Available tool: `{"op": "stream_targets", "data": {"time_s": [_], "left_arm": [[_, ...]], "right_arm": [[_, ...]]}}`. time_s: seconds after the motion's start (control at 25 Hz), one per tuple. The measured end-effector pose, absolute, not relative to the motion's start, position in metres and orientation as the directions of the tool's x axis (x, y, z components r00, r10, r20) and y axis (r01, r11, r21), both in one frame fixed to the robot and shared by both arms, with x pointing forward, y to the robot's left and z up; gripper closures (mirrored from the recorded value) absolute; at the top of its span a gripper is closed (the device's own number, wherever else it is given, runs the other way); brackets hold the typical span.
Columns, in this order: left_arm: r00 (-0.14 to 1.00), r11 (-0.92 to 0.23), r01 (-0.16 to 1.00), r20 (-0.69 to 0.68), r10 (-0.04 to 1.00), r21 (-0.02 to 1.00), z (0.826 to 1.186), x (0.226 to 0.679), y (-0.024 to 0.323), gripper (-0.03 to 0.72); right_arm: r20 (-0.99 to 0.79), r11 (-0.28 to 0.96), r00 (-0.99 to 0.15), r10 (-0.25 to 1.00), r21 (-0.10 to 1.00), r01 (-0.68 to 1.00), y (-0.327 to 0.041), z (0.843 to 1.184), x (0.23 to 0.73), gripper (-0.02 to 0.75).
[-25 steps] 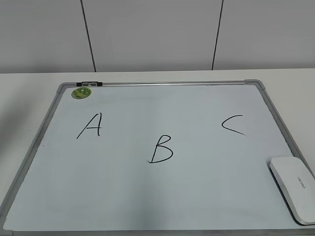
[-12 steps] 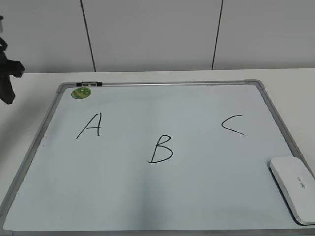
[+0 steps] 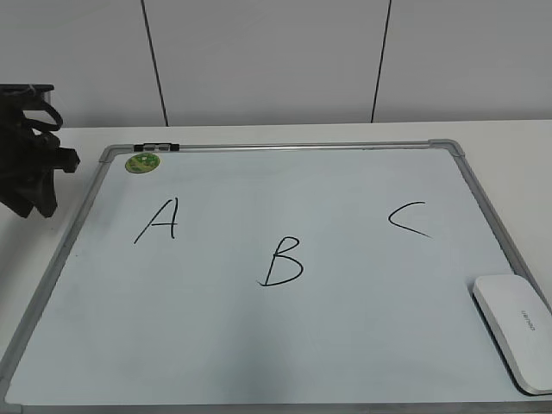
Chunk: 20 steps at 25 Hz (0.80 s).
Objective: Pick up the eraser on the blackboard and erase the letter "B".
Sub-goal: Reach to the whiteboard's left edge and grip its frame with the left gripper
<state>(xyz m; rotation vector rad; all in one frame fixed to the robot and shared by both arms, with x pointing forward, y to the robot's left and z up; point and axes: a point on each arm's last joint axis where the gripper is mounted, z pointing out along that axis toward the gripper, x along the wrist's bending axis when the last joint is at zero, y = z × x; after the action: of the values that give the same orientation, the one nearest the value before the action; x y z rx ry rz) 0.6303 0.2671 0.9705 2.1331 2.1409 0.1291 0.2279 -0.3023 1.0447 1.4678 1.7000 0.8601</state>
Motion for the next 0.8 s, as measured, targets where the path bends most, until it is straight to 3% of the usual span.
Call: {"op": "stream_targets", "data": {"time_s": [0.8], "left_arm": [[-0.047,0.048,0.998,-0.024,0.999,0.044,0.914,0.655,0.28,0.447]], "right_arm": [[-0.095,0.129,-0.092,0.991,0.85,0.511,-0.302,1.045,0.228,0.228]]}}
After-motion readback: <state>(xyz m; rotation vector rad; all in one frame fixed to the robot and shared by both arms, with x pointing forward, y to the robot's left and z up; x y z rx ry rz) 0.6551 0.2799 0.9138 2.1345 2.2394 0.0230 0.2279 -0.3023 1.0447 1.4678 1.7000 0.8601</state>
